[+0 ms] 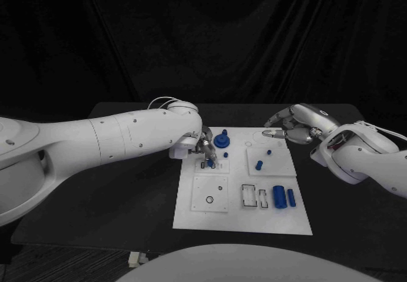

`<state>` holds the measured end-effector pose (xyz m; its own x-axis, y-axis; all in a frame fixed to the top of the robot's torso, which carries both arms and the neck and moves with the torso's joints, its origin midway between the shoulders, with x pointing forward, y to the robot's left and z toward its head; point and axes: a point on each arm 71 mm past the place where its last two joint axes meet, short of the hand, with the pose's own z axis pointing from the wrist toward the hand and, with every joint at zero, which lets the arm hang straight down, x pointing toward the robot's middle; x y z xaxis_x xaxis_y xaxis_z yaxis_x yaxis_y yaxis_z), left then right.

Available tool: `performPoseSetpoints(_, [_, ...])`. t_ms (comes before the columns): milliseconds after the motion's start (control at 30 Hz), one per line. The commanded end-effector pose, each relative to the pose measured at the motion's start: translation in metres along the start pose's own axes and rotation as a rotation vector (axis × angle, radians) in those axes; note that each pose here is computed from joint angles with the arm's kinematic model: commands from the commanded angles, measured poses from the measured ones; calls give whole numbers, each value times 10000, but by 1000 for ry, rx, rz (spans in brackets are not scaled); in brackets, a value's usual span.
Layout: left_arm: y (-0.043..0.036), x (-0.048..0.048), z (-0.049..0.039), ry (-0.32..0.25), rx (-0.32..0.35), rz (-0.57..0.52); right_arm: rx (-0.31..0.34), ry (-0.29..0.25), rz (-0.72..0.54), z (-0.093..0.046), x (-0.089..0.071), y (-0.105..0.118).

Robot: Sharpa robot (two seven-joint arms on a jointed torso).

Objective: Assemble the parts on the task board

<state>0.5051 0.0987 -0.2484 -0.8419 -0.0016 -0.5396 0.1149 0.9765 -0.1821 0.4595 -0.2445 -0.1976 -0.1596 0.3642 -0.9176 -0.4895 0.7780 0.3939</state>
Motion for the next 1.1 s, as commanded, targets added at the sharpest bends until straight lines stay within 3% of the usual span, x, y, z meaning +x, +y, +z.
performPoseSetpoints(33, [-3,59,28,29,4,8,16,12,-6,-4,18,-12])
performPoseSetpoints(1100, [-67,89,51,49,24,-14,28,18,-7,-7,20,-30])
